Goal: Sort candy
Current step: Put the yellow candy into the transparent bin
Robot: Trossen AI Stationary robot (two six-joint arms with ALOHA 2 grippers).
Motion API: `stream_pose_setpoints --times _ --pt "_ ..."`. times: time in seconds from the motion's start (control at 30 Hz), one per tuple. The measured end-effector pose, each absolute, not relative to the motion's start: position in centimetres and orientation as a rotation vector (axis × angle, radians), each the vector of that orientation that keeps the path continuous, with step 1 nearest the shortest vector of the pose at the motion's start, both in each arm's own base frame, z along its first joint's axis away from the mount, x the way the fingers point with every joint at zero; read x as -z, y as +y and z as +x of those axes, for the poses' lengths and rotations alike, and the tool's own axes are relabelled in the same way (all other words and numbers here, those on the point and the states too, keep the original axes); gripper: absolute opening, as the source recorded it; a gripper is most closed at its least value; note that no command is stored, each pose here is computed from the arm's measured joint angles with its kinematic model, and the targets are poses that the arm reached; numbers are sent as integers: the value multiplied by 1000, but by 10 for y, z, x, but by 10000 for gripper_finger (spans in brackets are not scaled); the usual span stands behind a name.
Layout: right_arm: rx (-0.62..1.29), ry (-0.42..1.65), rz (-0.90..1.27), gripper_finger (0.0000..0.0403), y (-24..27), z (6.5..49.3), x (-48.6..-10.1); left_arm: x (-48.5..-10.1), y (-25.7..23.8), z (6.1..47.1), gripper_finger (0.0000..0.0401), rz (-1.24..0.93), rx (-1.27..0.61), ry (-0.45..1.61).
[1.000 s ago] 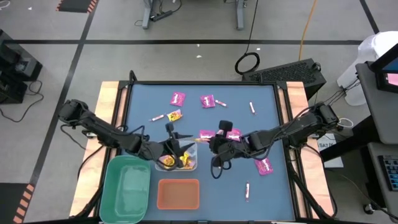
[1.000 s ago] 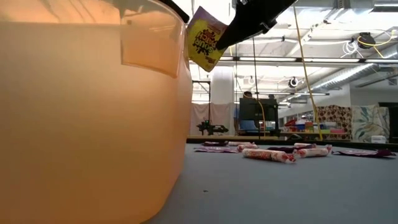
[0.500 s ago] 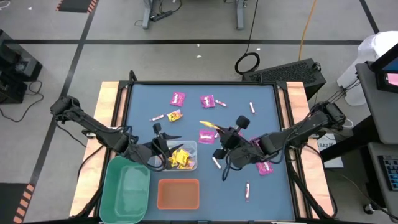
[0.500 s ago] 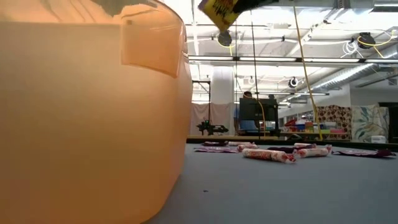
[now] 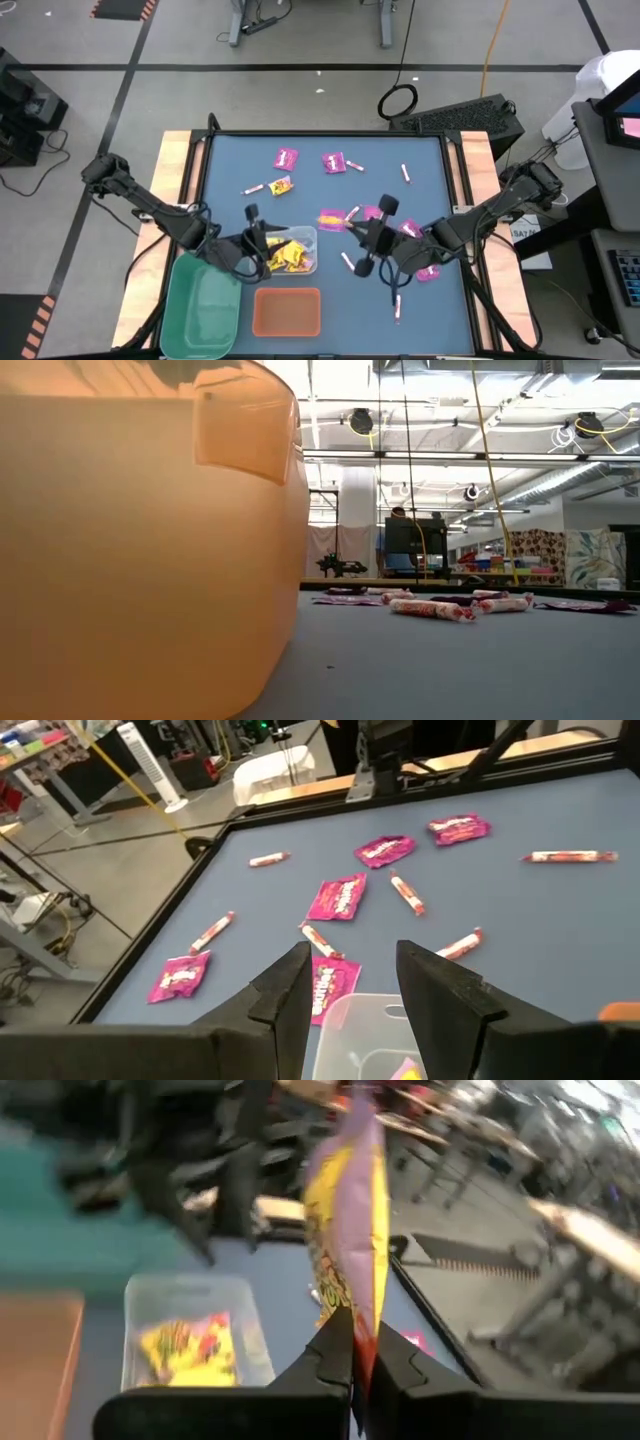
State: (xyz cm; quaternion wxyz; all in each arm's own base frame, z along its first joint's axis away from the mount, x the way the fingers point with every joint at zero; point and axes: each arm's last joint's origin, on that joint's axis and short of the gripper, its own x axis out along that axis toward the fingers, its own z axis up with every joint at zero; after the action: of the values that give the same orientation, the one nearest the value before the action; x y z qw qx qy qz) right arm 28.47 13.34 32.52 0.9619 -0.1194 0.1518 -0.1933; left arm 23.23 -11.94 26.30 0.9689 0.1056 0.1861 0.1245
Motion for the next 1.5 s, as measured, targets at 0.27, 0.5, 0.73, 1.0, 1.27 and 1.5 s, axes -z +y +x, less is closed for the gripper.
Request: stream_pose_setpoints --times 0.27,0.5,0.73,1.0,1.27,1.5 --pt "225 506 -679 0 148 292 -293 -263 -121 231 153 222 -274 368" --pt "240 571 -810 0 150 301 -275 -263 -121 231 153 223 -274 367" --pt "242 572 -802 0 152 302 -273 -263 -121 231 153 225 -274 368" --pt "273 534 -562 0 154 301 -273 -263 -121 231 153 224 -275 367" --pt "357 456 -265 0 152 304 -276 -263 -121 231 153 221 -275 367" --pt "473 405 -85 0 140 309 -276 -263 -121 231 153 197 -279 364"
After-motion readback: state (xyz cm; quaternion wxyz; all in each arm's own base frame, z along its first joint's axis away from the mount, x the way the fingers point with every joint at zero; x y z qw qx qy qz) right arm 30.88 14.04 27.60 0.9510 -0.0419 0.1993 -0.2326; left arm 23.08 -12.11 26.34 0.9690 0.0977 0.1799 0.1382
